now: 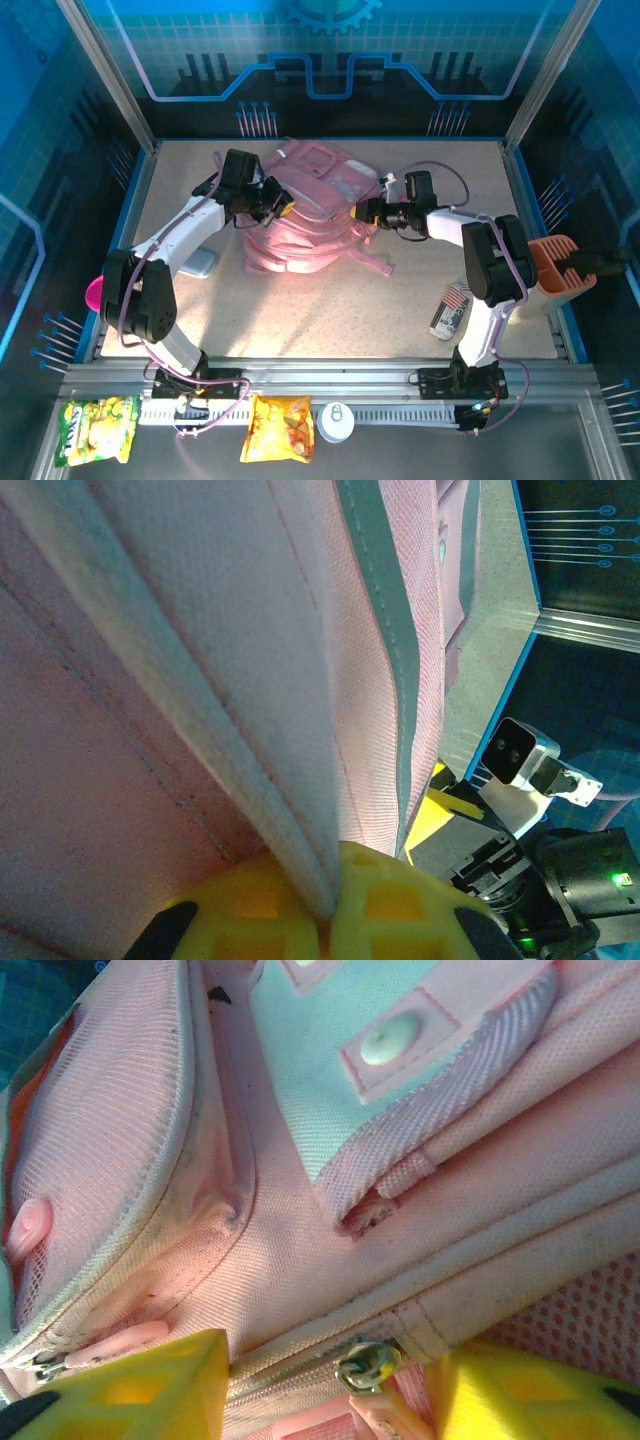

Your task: Pack the student bag

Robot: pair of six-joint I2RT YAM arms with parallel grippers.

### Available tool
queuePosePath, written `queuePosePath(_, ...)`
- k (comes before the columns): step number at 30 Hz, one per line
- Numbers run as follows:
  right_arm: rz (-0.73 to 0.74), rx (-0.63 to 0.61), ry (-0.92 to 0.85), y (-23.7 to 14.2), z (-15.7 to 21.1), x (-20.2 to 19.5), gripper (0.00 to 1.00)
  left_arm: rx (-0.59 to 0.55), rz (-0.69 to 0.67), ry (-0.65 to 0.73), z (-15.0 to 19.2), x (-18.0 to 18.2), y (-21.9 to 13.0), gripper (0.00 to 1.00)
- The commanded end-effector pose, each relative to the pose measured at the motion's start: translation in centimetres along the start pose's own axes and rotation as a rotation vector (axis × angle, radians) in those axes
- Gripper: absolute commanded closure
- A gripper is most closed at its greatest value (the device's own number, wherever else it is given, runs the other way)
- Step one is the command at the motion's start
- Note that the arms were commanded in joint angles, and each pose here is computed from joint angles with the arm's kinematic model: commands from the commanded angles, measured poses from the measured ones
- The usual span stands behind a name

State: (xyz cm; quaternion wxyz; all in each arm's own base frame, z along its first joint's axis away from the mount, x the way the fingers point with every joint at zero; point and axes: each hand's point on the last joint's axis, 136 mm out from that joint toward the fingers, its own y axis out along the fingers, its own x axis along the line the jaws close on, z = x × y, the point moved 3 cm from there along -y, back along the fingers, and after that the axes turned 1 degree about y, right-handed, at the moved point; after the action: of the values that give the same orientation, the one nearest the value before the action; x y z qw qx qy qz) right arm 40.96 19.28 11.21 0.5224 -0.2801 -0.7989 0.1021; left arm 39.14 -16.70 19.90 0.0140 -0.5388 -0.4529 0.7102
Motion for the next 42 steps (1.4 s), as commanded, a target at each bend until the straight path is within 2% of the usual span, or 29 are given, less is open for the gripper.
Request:
queuePosePath(1, -0.023, 0.009, -0.046, -0.6, 0.4, 0.7, 0.52, -0.017, 0.150, 0.070, 0.0, -4.0, -2.6, 1.00)
queuePosePath(8, -0.004, -0.012, -0.059, -0.9, 0.0, 0.5, 0.55, -0.015, 0.147, 0.066, -0.1, -3.8, -2.6, 1.00)
queuePosePath(14, -0.021, -0.024, -0.075, -1.4, 0.1, 0.7, 0.48, -0.015, 0.145, 0.064, -0.2, -3.7, -2.6, 1.00)
queuePosePath(17, -0.018, -0.021, -0.079, -1.5, 0.4, 0.6, 0.48, -0.014, 0.143, 0.063, -0.2, -3.6, -2.6, 1.00)
queuePosePath(35, 0.090, -0.037, -0.079, -1.7, 0.0, -0.8, 0.88, -0.010, 0.139, 0.057, -0.2, -3.5, -2.5, 1.00)
queuePosePath(42, 0.069, -0.017, -0.081, -1.7, 0.2, -0.1, 0.91, -0.008, 0.138, 0.052, -0.2, -3.4, -2.3, 1.00)
